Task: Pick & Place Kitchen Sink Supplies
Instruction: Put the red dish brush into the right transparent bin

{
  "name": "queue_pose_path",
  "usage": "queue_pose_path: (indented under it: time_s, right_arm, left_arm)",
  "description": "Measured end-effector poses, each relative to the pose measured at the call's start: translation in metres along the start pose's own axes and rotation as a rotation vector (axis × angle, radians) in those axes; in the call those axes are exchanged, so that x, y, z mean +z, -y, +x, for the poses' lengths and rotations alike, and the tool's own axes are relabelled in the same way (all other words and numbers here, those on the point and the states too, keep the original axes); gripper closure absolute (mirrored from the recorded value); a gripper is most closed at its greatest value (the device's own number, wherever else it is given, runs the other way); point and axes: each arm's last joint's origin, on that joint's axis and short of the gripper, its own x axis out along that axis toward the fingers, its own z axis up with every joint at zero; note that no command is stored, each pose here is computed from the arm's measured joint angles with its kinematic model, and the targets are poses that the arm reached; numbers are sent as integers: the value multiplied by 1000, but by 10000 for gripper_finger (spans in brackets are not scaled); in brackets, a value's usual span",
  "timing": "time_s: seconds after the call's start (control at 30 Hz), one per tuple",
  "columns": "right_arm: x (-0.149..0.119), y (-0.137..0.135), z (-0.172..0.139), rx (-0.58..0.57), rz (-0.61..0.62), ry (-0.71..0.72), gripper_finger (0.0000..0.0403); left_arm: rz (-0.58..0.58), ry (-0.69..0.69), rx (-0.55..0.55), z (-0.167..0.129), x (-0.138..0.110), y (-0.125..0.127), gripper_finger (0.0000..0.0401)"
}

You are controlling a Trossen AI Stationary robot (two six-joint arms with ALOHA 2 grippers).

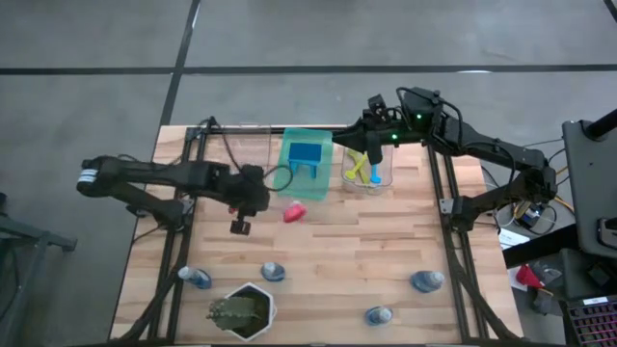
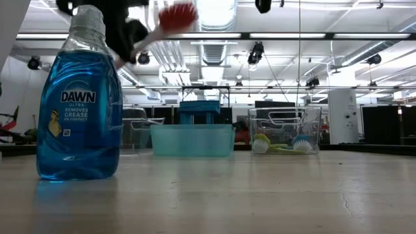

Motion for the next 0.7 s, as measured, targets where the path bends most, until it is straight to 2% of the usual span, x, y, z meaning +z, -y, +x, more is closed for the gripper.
queue_pose_path:
  time_s: [0.23,0.4,0.53,0.7]
  right_arm:
    - [-6,-16,14,99,-115,23,183]
    - [-17,-19,32,129,-80,-6,130]
    - [-25,-23,46,162,-87,2,108]
    - [-32,-29,62,198,-102,48,105]
  left_arm:
    - [-142,191,-41,-49,15,-4,357]
    - [-219,296,-60,-76,24,-8,361]
    - [-279,367,-67,-96,29,-10,358]
    - [-367,433,-82,-109,34,-12,359]
